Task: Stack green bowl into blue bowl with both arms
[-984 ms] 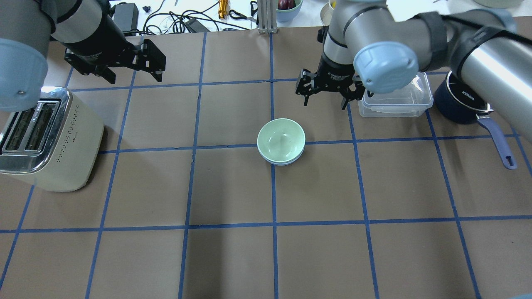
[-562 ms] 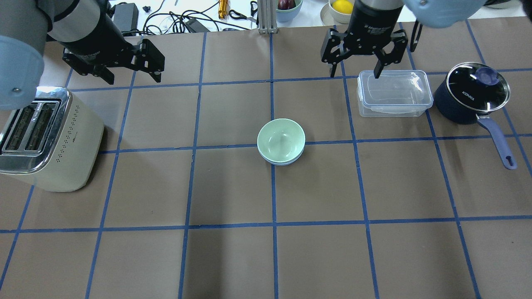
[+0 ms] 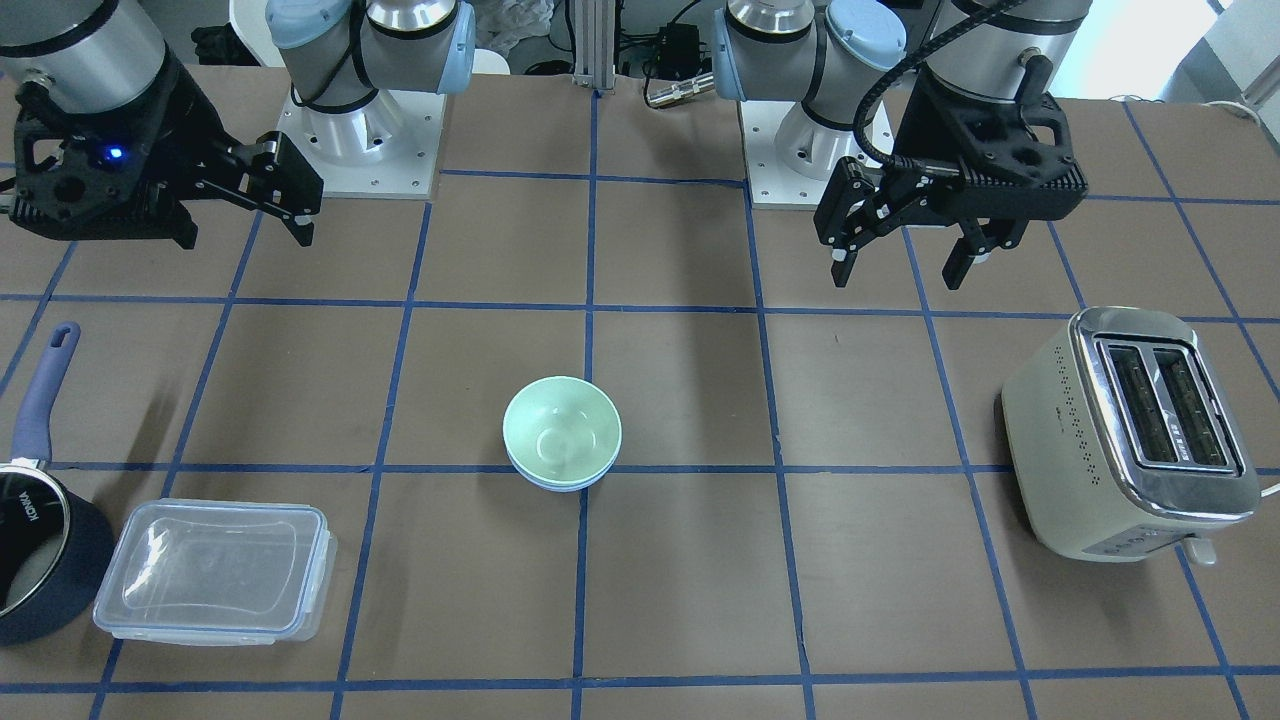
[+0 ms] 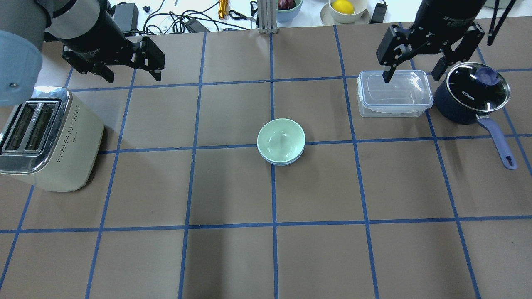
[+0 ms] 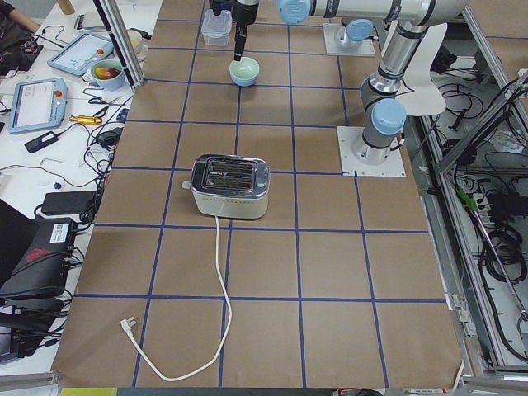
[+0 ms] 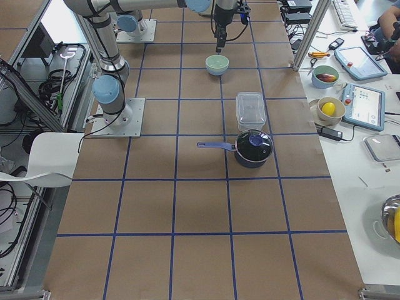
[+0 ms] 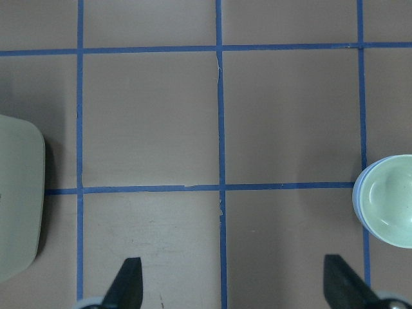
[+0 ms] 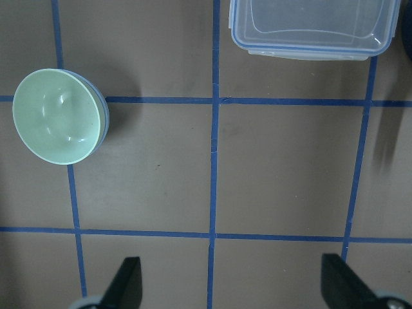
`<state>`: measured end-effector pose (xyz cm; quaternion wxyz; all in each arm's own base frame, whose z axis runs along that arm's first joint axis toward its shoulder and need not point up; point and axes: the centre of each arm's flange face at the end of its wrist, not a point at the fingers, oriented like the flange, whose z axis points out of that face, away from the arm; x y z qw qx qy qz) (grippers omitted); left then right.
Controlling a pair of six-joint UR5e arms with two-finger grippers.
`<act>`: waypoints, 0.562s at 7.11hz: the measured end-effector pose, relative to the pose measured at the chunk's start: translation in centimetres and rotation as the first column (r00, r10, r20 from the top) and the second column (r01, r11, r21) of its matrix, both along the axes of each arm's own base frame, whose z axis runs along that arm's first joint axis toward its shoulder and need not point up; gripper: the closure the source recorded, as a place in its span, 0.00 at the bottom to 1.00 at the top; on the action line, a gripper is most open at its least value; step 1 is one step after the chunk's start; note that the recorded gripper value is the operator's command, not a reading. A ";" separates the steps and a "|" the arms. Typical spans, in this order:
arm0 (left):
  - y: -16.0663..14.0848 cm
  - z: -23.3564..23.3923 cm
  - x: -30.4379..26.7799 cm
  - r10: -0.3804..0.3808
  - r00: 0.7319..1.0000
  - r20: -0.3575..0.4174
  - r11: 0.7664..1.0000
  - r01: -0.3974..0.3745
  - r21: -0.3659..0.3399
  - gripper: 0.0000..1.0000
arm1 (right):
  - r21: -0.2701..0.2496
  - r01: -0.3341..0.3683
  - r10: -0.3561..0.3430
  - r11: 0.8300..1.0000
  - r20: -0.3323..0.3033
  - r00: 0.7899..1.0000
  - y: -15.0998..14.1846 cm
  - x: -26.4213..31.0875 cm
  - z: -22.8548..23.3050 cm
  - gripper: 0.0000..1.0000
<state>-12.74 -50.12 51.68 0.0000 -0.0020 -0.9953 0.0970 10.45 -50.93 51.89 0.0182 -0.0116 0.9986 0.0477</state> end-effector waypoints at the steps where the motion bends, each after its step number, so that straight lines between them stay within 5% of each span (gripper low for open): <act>1: 0.0 0.0 0.0 -0.001 1.000 0.000 1.000 0.001 0.001 0.00 | -0.020 0.011 -0.012 1.000 -0.003 1.000 0.8 0.0 -0.3 0.00; 4: 0.0 -0.2 -0.1 -0.001 1.000 -0.001 1.000 0.001 0.004 0.00 | -0.057 0.051 -0.051 0.997 -0.007 0.999 0.8 0.2 -0.1 0.00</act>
